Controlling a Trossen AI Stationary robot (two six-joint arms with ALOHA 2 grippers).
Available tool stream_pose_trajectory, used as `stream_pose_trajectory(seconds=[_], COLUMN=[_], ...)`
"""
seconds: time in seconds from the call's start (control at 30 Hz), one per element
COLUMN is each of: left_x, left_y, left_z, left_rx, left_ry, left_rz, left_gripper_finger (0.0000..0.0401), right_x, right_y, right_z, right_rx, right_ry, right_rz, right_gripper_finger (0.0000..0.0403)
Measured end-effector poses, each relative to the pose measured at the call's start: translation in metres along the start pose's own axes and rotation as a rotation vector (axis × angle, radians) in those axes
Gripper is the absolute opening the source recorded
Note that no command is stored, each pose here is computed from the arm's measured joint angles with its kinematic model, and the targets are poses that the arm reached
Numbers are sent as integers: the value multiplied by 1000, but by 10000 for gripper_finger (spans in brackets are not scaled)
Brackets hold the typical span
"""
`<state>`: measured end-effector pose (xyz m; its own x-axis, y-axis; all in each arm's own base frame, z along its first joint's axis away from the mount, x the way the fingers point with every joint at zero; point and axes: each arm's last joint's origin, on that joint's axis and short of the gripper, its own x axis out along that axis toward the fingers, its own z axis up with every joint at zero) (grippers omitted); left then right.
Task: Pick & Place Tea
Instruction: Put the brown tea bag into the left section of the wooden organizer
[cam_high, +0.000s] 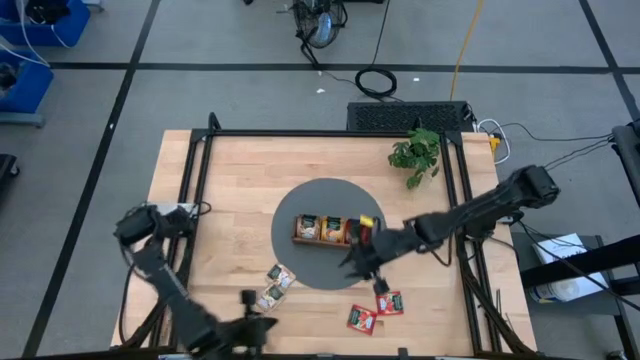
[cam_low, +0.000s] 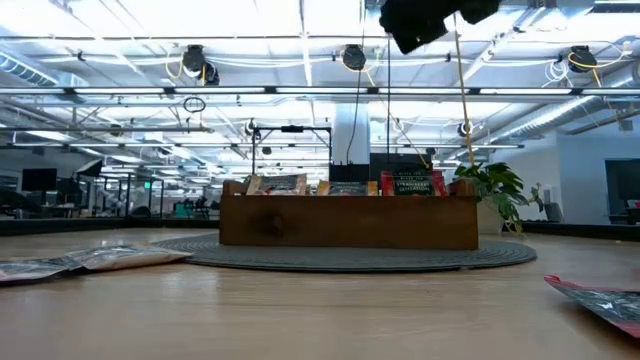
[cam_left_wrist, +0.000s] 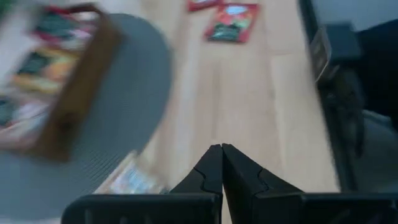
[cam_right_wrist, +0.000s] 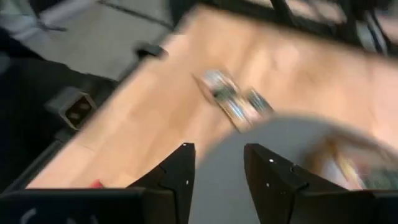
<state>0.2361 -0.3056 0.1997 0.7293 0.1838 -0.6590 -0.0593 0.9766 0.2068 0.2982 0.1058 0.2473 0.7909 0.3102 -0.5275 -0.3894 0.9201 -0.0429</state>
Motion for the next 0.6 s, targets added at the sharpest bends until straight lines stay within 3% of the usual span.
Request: stream_pose_trajectory(seconds=[0.1, 0.23, 0.37, 0.6], left_x=[-18, -16, 6, 46], left_y=[-6, -7, 2, 33], left_z=[-15, -21, -30, -50], left_rx=[-32, -81, -105, -233], left_ry=[-83, -90, 0, 314], left_rz=[80, 92, 70, 54], left_gripper_finger=[10, 10, 10, 10], right_x=[19, 41, 63, 80], right_y=[16, 26, 32, 33], right_z=[-19, -40, -62, -76], right_rx=[-124, -172, -212, -190], right_ry=[-125, -219, -212, -227], right_rz=[29, 35, 41, 20], right_gripper_finger=[116, 74, 10, 17])
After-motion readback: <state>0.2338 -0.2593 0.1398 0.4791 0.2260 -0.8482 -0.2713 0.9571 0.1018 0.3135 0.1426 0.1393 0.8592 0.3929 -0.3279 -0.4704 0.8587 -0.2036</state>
